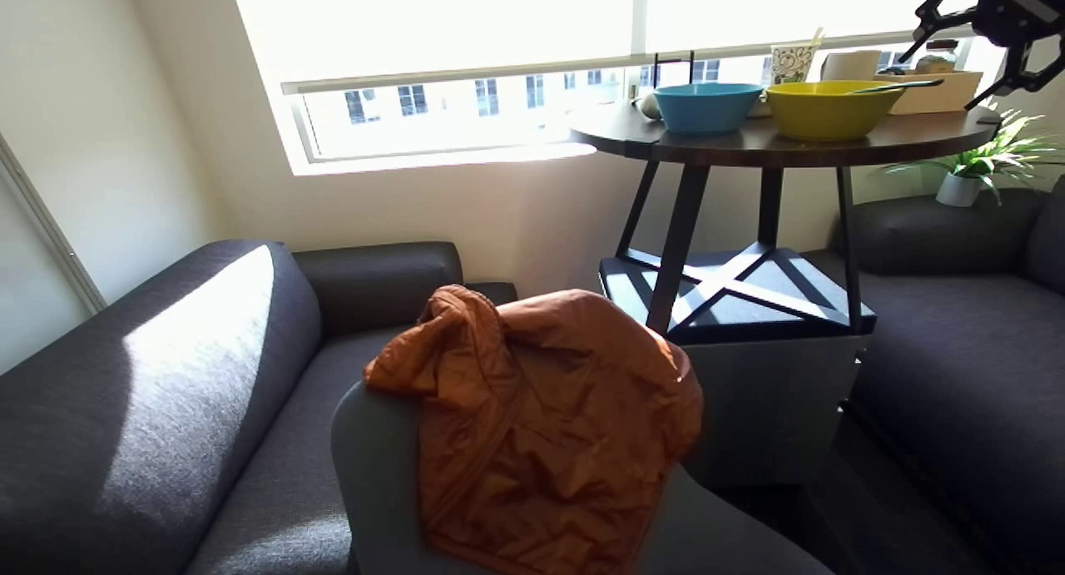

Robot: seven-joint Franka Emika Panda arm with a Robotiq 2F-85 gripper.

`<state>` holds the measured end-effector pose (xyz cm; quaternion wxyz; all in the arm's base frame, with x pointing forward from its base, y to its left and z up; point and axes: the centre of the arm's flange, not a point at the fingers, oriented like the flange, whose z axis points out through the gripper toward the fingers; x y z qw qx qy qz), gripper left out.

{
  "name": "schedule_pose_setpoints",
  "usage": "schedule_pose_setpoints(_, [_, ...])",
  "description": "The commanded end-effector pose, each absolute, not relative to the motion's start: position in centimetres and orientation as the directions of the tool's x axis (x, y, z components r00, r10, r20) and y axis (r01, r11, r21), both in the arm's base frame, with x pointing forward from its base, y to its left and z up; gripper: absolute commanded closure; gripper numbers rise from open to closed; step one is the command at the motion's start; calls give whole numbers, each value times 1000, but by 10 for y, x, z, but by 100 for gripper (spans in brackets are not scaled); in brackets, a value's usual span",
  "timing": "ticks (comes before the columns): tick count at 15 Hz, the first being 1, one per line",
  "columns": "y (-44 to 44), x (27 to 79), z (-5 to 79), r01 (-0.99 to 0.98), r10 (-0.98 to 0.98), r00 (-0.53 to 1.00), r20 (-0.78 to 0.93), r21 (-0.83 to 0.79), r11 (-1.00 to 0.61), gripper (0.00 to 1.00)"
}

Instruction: Use the scoop to transfer contents from the yellow bowl to the blue bowl

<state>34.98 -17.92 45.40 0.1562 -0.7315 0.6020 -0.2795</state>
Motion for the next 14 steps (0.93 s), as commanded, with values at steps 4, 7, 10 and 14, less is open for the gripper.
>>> schedule_pose_setpoints(4, [-199,361,429,-698,-987,-25,157,-709,-95,0])
schedule_pose_setpoints(7, [-203,363,419,-671,-994,-50,94,-740,-36,0])
schedule_pose_setpoints(10, [-207,364,415,-637,-995,-80,65,-771,0,0])
schedule_pose_setpoints(14, [-205,360,425,-656,-993,-91,71,-755,6,0])
